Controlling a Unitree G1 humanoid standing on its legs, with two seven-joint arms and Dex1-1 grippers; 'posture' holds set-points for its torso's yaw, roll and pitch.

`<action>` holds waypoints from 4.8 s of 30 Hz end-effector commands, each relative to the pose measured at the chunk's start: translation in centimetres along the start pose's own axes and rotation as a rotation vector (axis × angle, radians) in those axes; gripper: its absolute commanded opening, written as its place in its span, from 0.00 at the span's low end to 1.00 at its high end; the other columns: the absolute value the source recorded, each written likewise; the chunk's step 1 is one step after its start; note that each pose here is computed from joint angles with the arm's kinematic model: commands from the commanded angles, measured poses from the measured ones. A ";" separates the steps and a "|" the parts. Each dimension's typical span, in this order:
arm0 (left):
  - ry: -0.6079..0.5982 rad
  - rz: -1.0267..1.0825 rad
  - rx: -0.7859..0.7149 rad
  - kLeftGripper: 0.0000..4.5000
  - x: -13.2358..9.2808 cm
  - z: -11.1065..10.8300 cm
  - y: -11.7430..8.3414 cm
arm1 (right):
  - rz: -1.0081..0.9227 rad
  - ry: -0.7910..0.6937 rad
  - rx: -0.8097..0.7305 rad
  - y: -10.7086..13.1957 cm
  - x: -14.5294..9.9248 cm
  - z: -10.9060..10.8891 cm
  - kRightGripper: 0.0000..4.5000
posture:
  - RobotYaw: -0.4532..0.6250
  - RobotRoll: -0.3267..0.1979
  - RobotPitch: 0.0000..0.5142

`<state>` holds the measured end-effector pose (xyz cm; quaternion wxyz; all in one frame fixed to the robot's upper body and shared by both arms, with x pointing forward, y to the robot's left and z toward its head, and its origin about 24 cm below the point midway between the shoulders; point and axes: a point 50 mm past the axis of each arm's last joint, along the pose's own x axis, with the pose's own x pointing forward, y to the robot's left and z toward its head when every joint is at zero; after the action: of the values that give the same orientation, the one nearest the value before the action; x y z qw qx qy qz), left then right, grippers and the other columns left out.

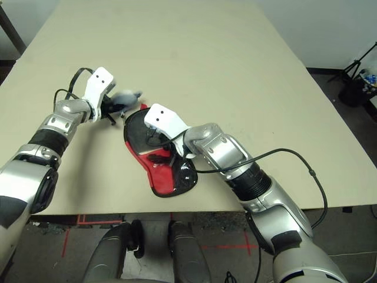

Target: Store the ping-pong paddle in its case and zip it.

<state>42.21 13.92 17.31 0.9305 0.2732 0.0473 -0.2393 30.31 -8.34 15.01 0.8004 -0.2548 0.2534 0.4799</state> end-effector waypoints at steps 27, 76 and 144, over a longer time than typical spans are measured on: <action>-0.281 -0.344 -0.035 0.11 3.4 6.5 -12.2 | 0.014 0.029 0.129 1.0 1.5 -1.0 1.00 | 0.24 0.62 0.49; -0.185 -0.543 -0.142 0.99 -0.4 2.8 -4.2 | -0.475 -0.140 0.043 -13.1 -6.6 4.9 1.00 | 0.36 0.62 0.38; 0.048 -0.717 -0.055 1.00 0.3 0.9 -10.3 | -0.273 0.405 0.221 -1.2 -14.9 -9.0 0.02 | 0.26 0.62 0.43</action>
<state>37.57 5.06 14.56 0.7924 0.2191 0.1333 -0.5534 25.01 -24.16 18.62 0.8285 -0.3082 0.3903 0.2575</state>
